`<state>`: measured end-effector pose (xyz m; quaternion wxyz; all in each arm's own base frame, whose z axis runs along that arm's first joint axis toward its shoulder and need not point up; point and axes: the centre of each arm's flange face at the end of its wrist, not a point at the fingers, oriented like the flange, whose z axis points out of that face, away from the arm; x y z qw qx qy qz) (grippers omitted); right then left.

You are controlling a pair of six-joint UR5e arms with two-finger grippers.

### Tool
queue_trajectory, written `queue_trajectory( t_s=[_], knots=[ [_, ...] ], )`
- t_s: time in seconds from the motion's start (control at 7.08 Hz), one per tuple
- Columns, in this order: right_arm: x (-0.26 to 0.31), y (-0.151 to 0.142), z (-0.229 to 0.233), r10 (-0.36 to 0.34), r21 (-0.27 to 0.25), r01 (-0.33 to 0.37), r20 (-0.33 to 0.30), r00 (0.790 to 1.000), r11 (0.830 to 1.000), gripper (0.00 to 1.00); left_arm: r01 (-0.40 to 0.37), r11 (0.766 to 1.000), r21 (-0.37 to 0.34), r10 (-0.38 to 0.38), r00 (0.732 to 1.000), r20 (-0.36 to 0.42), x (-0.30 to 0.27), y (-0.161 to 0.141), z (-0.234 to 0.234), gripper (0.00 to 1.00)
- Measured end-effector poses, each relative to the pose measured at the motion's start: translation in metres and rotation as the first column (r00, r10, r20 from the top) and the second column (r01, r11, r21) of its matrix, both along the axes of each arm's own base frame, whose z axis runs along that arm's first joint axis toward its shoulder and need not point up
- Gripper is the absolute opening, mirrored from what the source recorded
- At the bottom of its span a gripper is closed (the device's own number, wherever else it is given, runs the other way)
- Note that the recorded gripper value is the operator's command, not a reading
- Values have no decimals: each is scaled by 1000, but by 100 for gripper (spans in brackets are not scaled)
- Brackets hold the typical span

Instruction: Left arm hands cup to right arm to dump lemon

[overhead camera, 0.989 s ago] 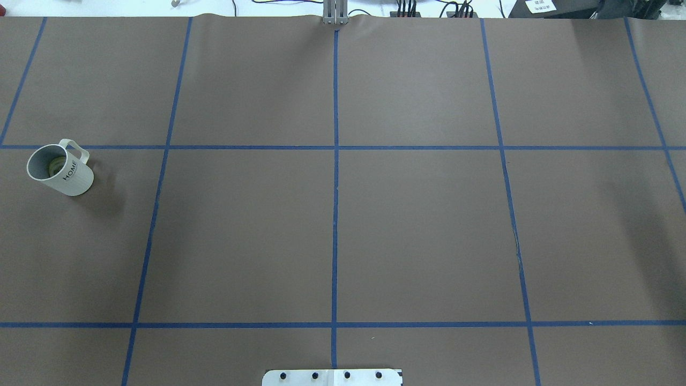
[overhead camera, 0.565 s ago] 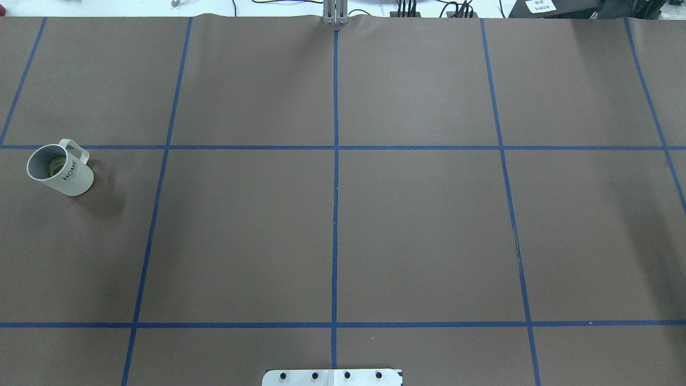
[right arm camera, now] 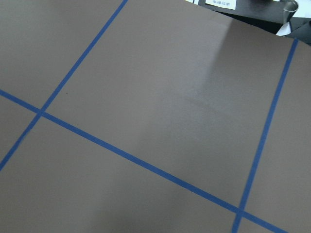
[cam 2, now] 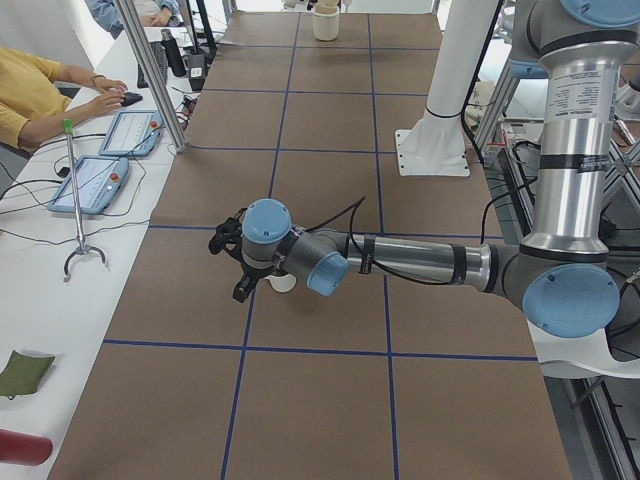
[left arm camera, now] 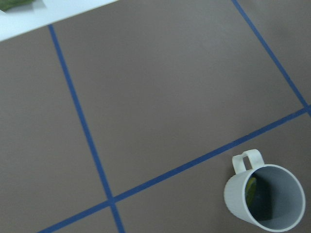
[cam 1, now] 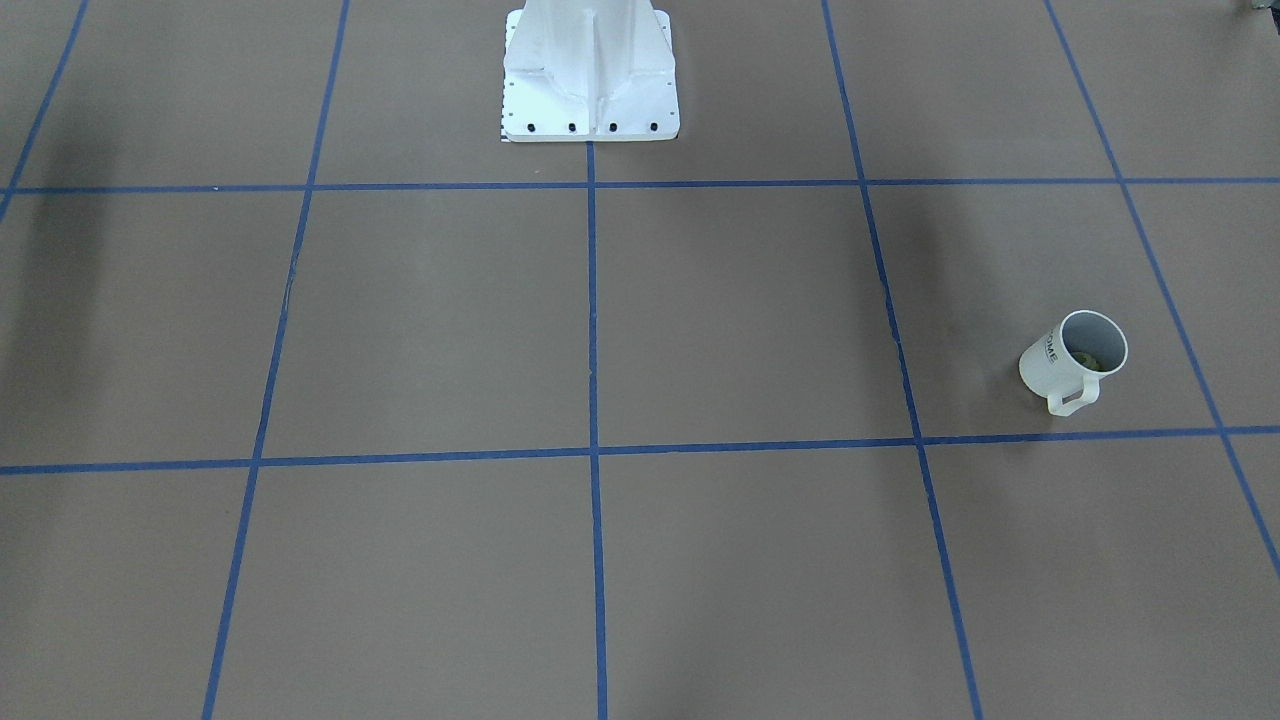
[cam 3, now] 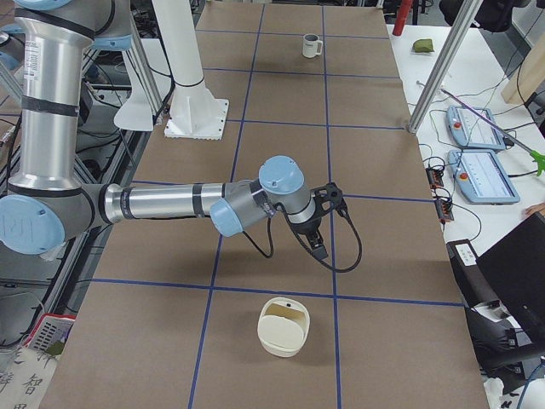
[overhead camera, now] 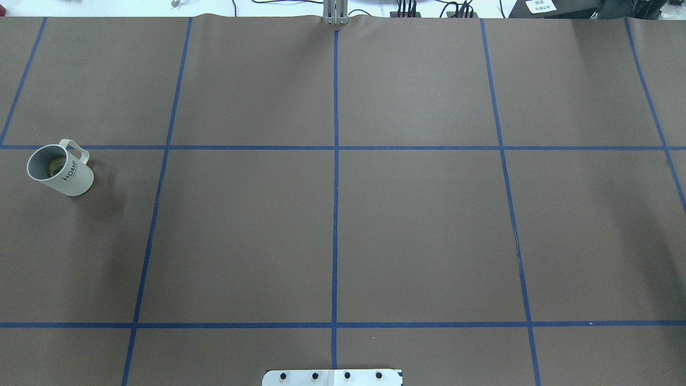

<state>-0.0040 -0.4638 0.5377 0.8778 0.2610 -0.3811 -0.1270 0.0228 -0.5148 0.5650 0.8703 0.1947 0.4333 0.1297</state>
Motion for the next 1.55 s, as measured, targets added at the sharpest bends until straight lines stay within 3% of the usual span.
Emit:
queue_trajectory(
  t_s=[0.28, 0.42, 0.57, 0.71, 0.99, 1.27, 1.41, 1.55],
  knots=[
    [-42, -2, -1, -19, -28, 18, -17, 1000, 999, 100, 49, 990, -130, -54, 998, -30, 56, 16, 7, 100],
    [-51, -2, 0, -22, -31, 21, -27, 999, 999, 100, 99, 980, -170, -101, 995, -6, 79, 26, 15, 99],
    [-54, -2, 0, -23, -32, 22, -31, 999, 999, 100, 140, 970, -198, -140, 990, 17, 94, 31, 21, 94],
    [-56, -2, 0, -24, -32, 23, -32, 999, 999, 100, 161, 964, -212, -159, 987, 27, 100, 32, 23, 83],
    [-56, -2, 1, -24, -33, 23, -33, 999, 999, 100, 167, 960, -226, -164, 986, 31, 110, 32, 24, 77],
    [-56, -2, 1, -24, -34, 22, -34, 999, 999, 100, 150, 962, -229, -146, 989, 32, 123, 32, 23, 58],
    [-56, -2, 2, -24, -35, 22, -34, 999, 999, 100, 144, 962, -231, -141, 990, 31, 127, 31, 22, 35],
    [-56, -2, 3, -24, -37, 22, -34, 999, 999, 100, 139, 962, -234, -136, 990, 30, 133, 31, 21, 4]
  ],
)
